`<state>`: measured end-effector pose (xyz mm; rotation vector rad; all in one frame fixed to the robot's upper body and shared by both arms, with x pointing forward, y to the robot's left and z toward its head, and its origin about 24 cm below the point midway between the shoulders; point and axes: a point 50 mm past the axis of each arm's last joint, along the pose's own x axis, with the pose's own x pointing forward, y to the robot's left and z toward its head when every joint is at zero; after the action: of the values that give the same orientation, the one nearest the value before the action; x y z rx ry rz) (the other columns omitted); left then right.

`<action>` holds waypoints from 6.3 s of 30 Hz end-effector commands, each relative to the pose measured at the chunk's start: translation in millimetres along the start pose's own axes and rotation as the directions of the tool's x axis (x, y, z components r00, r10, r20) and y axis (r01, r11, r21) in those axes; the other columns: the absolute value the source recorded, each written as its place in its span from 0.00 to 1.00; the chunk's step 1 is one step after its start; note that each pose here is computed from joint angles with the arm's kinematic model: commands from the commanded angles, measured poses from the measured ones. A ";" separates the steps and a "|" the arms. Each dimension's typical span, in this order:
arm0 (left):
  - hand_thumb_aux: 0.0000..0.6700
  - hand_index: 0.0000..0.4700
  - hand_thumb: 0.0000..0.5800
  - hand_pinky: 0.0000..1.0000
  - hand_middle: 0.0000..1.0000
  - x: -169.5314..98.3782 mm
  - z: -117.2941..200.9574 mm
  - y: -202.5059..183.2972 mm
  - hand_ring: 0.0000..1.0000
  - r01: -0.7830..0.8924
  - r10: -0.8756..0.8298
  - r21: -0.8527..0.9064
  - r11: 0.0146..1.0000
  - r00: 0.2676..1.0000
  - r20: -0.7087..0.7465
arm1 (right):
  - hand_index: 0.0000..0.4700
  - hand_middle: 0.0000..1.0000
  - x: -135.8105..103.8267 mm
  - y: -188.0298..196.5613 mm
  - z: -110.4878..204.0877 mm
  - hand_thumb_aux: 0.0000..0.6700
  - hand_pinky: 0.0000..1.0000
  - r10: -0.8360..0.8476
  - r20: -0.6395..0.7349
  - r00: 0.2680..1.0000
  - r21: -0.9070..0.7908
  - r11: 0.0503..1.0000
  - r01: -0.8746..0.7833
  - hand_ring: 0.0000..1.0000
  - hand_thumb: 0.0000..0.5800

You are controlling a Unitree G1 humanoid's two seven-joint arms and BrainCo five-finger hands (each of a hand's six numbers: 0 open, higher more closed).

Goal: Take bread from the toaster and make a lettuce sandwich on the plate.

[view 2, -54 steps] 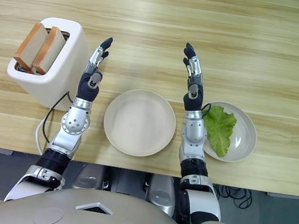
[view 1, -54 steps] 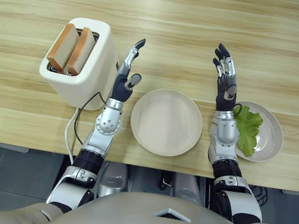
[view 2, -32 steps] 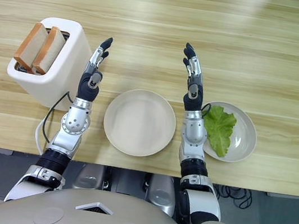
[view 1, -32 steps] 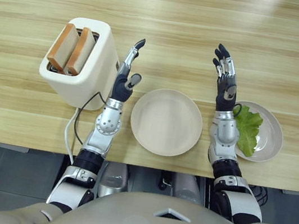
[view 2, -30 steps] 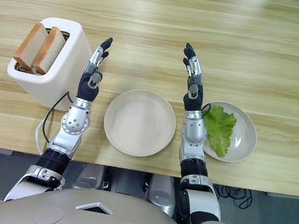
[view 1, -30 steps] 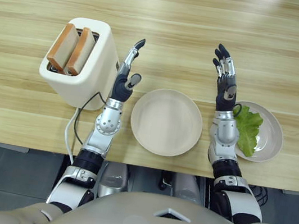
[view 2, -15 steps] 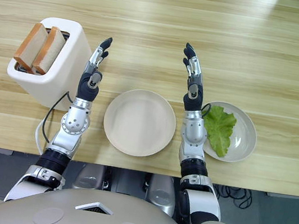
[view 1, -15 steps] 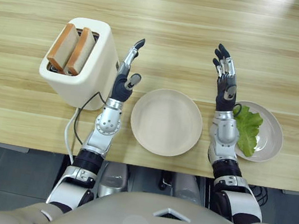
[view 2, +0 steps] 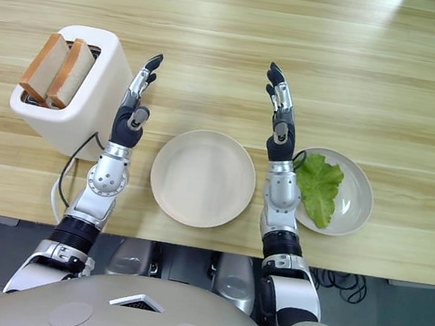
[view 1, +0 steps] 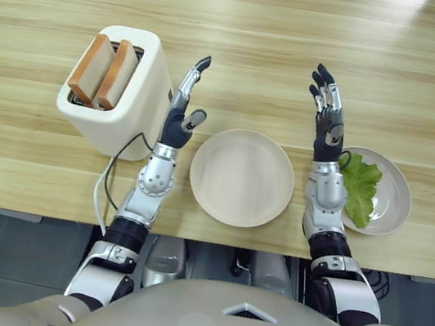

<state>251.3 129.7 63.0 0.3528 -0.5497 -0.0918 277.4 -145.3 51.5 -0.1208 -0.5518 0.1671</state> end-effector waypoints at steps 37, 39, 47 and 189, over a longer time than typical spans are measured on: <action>0.00 0.00 0.00 0.00 0.00 -40.2 -4.9 184.5 0.00 0.085 0.275 0.771 0.631 0.905 -0.324 | 0.00 0.00 11.7 24.7 -6.4 0.00 0.00 0.062 -0.014 0.998 0.038 0.997 -0.061 0.00 0.00; 0.18 0.18 0.33 0.00 0.00 -40.3 -6.2 183.6 0.00 0.086 0.273 0.766 0.637 0.904 -0.329 | 0.00 0.00 11.7 24.4 -6.5 0.00 0.00 0.061 -0.014 0.998 0.036 0.998 -0.060 0.00 0.00; 0.87 0.85 0.98 0.00 0.00 -40.3 -4.9 186.6 0.00 0.077 0.283 0.769 0.634 0.903 -0.324 | 0.00 0.00 11.3 23.2 -6.4 0.00 0.00 0.062 -0.011 0.998 0.026 0.998 -0.062 0.00 0.00; 0.00 0.00 0.00 0.00 0.00 -16.3 26.0 -6.3 0.00 0.055 -0.055 -0.008 0.998 0.985 -0.165 | 0.00 0.00 -122.0 -178.9 -11.2 0.00 0.00 0.053 -0.481 0.875 -0.875 0.035 -0.483 0.00 0.00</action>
<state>224.1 119.7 82.3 0.3829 -0.4244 -0.1040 203.8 -345.2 14.2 -1.5675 -0.1580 0.0606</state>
